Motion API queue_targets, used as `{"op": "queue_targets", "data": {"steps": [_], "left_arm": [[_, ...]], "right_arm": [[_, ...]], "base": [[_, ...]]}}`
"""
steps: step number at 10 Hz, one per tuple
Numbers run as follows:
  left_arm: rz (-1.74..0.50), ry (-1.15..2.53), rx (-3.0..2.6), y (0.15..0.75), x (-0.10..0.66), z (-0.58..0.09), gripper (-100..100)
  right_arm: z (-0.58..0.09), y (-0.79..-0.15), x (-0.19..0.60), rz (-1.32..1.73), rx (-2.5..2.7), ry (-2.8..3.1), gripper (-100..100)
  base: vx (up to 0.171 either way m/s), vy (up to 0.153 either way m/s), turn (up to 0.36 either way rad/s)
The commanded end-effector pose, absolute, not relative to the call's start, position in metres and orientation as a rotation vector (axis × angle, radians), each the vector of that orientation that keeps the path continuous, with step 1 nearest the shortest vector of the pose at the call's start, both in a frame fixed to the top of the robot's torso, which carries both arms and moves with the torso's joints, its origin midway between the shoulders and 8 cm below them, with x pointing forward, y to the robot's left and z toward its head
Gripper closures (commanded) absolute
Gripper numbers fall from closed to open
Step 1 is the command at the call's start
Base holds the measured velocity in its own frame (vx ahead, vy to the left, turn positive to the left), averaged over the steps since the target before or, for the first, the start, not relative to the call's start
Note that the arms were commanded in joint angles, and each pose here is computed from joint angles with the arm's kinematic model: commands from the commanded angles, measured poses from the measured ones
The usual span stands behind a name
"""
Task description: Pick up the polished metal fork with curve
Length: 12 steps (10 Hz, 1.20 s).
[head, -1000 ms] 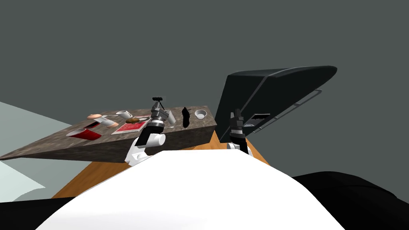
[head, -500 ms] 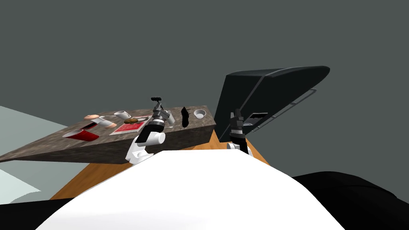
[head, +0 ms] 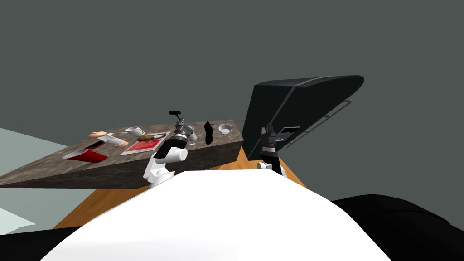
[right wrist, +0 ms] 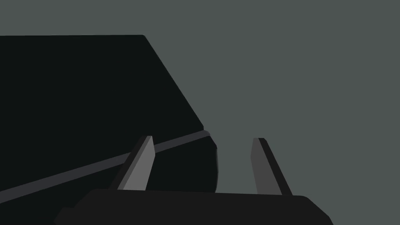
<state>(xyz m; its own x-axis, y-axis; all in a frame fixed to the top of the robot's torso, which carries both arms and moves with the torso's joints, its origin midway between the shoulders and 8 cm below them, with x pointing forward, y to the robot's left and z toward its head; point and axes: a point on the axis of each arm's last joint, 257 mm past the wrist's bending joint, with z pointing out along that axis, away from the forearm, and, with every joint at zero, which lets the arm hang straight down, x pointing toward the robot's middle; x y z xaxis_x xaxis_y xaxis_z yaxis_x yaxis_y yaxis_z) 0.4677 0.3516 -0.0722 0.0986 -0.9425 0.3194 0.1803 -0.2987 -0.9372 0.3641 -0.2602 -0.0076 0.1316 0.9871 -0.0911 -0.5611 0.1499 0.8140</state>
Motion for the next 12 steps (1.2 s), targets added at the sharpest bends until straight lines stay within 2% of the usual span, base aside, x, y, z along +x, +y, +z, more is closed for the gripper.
{"op": "queue_targets", "data": {"steps": [1, 12], "left_arm": [[-1.396, 0.841, -1.398, 0.353, 0.469, -0.081, -100], [-1.344, 0.895, -1.696, 0.358, 0.486, -0.132, -100]], "right_arm": [[-0.008, -0.260, 0.364, 1.275, 0.717, 0.748, 0], [-0.008, -0.260, 0.364, 1.275, 0.717, 0.748, 0]], "base": [[-0.008, -0.003, 0.002], [-0.008, 0.001, -0.047]]}}
